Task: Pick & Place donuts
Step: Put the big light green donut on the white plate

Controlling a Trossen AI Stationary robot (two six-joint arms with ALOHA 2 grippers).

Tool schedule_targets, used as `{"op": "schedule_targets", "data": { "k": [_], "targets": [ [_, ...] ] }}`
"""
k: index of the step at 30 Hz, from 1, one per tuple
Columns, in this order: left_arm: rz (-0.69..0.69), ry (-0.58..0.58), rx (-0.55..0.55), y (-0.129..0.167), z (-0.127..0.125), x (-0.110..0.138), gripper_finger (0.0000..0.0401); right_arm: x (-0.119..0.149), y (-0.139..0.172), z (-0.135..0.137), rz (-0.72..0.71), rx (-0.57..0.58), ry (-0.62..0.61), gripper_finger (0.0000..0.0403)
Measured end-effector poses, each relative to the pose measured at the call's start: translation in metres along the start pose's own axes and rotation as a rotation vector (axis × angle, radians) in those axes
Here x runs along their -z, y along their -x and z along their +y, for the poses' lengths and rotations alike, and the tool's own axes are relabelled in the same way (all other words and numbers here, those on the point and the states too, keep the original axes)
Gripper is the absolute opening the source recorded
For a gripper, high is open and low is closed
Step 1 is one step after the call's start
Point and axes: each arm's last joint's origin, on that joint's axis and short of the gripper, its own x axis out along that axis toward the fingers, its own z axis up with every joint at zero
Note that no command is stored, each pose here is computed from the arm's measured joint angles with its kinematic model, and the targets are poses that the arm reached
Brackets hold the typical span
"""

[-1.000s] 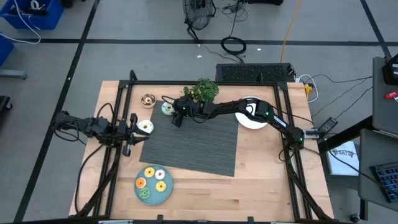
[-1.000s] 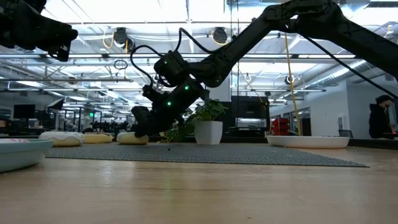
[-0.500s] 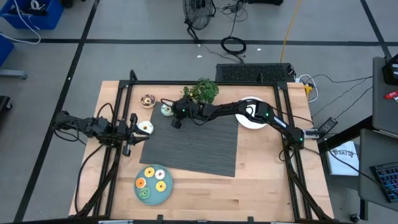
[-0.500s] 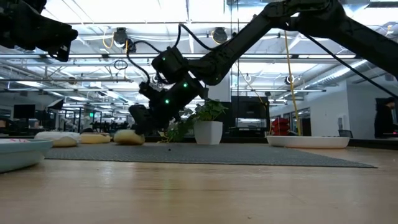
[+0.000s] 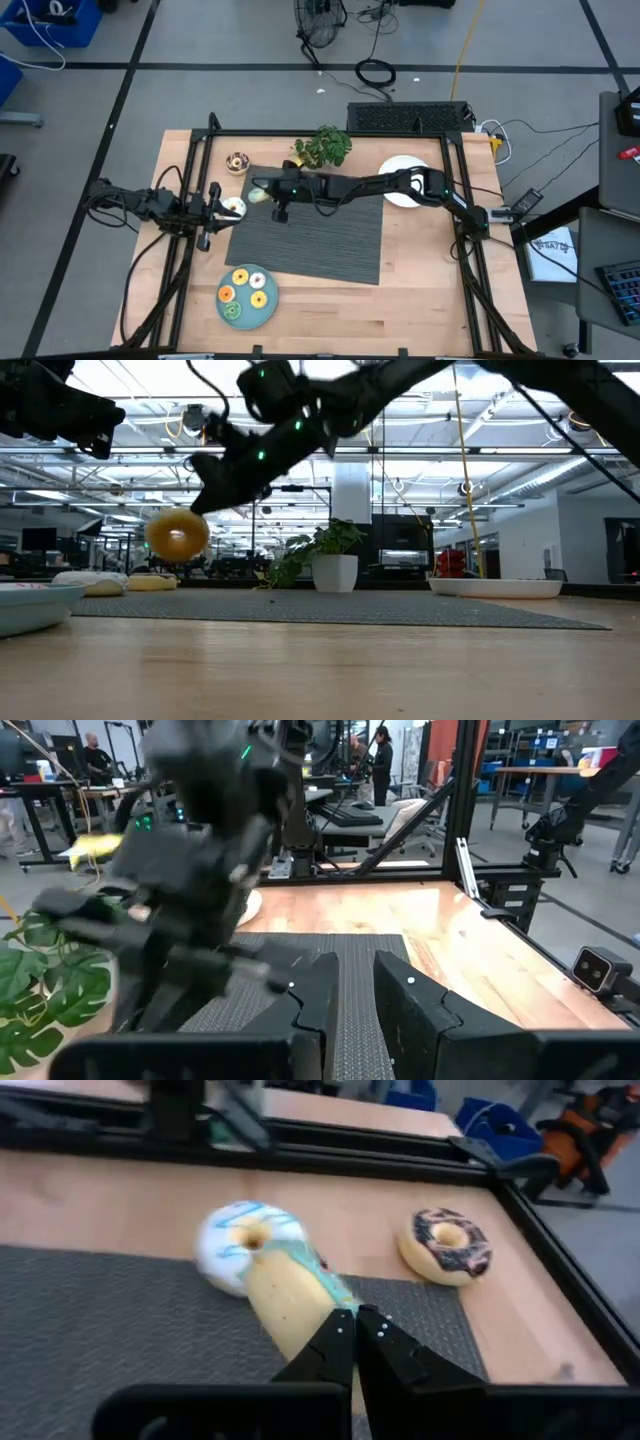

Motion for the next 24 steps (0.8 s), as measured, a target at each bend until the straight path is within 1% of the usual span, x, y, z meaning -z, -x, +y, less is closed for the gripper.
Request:
{"op": "schedule_targets", "data": {
  "k": [3,5,11,18,24],
  "targets": [
    [-0.004,0.001,0.0,0.0,0.0,0.0,0.007,-0.012,0.017,0.011,0.035,-0.005,0.043,0.0001],
    [-0.003,0.001,0.0,0.0,0.0,0.0,0.007,-0.017,0.026,0.018,0.064,0.03,0.078,0.0001],
    [-0.005,0.001,0.0,0.0,0.0,-0.001,0.007,-0.027,0.064,0.034,0.231,0.155,0.177,0.0001],
    [-0.005,0.001,0.0,0.0,0.0,-0.001,0.007,-0.027,0.107,0.05,0.419,0.289,0.232,0.0],
    [-0.005,0.001,0.0,0.0,0.0,-0.001,0.007,-0.018,0.141,0.059,0.564,0.443,0.25,0.0]
  ]
}}
